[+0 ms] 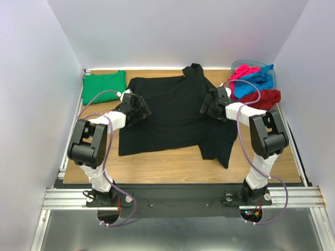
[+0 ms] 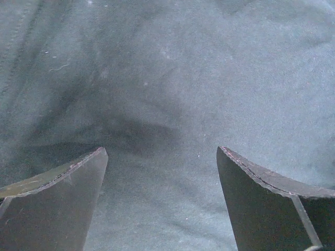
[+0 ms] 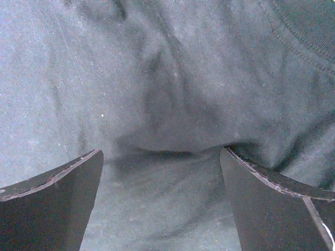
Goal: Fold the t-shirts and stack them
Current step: Flatten the tshirt out
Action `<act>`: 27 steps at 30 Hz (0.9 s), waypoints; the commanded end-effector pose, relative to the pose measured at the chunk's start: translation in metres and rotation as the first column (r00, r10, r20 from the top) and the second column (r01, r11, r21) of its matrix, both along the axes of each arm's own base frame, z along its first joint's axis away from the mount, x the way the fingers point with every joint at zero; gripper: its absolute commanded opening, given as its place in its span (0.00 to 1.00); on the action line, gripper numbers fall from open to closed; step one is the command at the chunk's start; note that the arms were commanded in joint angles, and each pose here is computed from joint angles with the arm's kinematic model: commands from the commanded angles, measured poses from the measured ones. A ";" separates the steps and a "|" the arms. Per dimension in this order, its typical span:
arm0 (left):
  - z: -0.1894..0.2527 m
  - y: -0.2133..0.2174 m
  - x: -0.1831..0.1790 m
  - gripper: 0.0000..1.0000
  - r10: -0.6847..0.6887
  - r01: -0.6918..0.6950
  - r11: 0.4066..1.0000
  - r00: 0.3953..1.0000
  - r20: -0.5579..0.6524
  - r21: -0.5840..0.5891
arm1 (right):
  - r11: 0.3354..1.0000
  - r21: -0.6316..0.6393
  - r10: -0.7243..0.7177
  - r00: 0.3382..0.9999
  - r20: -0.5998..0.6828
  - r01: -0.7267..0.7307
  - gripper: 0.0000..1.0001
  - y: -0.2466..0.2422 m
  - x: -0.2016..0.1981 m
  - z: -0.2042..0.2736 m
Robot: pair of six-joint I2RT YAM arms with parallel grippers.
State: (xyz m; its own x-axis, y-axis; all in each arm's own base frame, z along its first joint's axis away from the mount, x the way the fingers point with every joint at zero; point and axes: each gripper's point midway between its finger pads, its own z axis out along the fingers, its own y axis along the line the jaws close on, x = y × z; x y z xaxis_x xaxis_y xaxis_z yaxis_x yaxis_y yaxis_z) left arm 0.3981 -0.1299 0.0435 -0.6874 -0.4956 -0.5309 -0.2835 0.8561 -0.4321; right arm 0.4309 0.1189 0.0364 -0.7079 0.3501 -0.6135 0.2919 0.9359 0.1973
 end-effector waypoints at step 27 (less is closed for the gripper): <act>-0.003 0.091 -0.170 0.98 0.469 -0.428 0.876 0.864 -0.186 0.222 | 0.965 0.263 -0.106 0.930 0.352 0.010 1.00 -0.039 -0.149 0.134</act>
State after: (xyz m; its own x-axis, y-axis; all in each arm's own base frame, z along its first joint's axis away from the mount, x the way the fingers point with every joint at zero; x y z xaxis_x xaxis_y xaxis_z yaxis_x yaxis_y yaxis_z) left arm 0.2529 -0.0483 0.0583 -0.5433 -0.6546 -0.5257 -0.6561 0.7217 -0.2207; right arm 0.2826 0.0817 0.1525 -0.5057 0.4933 -0.7078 0.1969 0.8647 0.4620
